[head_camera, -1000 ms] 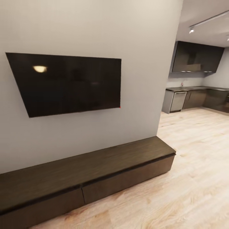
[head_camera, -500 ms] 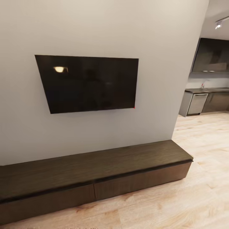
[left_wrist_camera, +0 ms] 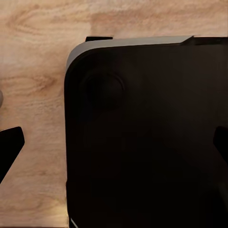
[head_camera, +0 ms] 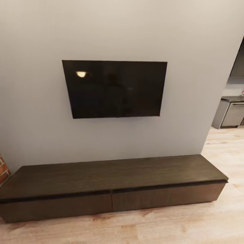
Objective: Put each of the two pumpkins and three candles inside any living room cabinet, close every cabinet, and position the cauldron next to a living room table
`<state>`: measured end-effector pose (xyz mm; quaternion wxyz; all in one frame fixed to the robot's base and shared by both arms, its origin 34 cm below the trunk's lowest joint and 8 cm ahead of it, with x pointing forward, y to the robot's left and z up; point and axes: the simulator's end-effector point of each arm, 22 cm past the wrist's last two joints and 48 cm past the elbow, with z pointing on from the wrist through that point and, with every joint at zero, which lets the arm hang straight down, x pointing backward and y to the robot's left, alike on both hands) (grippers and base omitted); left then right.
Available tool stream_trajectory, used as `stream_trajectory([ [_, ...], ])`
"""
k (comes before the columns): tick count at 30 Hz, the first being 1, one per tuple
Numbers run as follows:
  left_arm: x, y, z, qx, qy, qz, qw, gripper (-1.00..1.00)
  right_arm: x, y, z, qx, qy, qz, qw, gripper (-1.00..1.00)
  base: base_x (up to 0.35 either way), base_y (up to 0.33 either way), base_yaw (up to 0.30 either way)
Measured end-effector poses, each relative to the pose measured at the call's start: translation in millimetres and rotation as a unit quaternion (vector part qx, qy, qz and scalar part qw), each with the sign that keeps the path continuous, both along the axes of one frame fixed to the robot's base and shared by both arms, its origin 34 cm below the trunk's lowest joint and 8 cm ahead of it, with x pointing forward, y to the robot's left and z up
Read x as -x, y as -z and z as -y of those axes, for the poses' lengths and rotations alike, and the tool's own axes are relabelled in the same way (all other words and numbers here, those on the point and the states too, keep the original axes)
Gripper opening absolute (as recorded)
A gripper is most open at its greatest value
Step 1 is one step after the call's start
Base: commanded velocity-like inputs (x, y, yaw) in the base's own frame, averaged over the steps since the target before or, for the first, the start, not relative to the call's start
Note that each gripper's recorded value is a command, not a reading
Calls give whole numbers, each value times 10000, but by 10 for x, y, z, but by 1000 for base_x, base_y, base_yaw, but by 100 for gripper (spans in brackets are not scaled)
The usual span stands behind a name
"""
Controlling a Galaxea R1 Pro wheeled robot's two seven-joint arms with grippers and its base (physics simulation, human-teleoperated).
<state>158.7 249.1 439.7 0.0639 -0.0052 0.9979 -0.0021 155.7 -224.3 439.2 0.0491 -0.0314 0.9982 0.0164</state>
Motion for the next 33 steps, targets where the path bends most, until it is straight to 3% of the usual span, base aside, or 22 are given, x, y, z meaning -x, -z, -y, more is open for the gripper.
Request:
stream_trajectory([
  [10,1,0,4,4,6,0,10000,100,-6,-1,-9,-49,18,8,10000,100,0,-28,207],
  [33,-78,-7,-105,-106,17,127,9999,100,-53,-1,27,-22,133,60,9999,100,0,-3,-16],
])
